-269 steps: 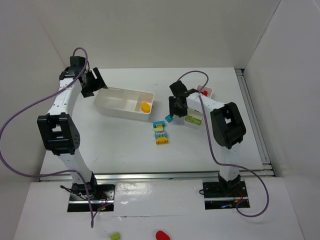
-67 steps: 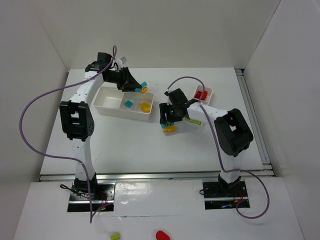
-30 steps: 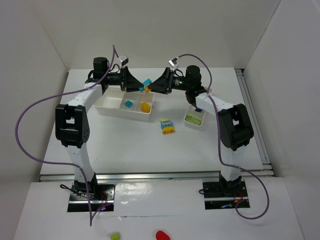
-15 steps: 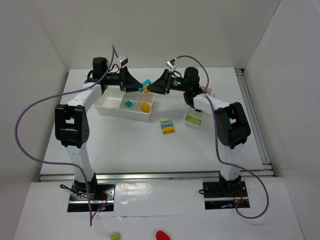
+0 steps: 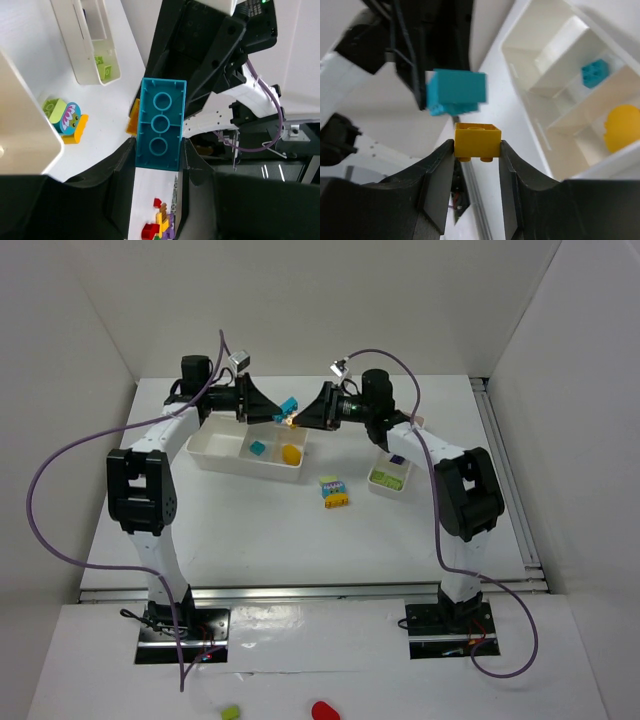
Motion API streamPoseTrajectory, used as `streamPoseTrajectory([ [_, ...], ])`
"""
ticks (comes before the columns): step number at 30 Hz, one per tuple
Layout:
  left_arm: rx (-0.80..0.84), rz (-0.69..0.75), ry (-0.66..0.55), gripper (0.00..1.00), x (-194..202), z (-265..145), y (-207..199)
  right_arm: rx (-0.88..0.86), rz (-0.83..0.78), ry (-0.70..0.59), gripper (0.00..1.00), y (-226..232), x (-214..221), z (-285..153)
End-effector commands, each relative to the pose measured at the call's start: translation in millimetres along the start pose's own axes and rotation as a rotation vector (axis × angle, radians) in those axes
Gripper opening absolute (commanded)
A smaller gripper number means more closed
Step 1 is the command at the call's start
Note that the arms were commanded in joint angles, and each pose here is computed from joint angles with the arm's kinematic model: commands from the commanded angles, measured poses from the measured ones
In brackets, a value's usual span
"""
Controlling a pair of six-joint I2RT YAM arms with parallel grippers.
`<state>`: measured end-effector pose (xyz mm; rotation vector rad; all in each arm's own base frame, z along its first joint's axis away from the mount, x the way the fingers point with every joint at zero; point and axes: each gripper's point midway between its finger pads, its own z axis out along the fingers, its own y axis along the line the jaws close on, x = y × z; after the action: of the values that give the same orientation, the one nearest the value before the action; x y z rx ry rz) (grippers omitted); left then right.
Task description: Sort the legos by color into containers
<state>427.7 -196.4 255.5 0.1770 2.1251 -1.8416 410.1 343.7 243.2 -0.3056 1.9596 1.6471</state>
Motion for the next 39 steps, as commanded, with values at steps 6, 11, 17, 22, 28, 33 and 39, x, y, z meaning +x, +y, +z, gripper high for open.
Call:
streamPoseTrajectory([
  [6,-0.037,0.055,-0.093,0.00,-19,-30,-23,0.226,-0.080,0.019,0.21,-26,3,-8],
  [11,-0.374,0.032,-0.207,0.00,-26,-54,23,0.305,-0.140,0.018,0.21,-34,-5,11],
  [17,-0.788,-0.011,-0.261,0.00,-17,-82,81,0.441,-0.238,0.064,0.26,-59,3,41],
  [22,-0.875,-0.045,-0.234,0.00,-6,-78,108,0.542,-0.294,0.088,0.32,-71,7,51],
  [28,-0.967,-0.027,-0.238,0.56,-13,-77,113,0.590,-0.302,0.094,0.72,-76,14,58],
  [33,-0.986,-0.022,-0.209,0.87,-10,-71,118,0.631,-0.318,0.057,0.79,-74,4,52],
  [39,-0.979,0.036,-0.213,0.88,-12,-69,95,0.736,-0.344,-0.035,0.78,-62,-8,9],
])
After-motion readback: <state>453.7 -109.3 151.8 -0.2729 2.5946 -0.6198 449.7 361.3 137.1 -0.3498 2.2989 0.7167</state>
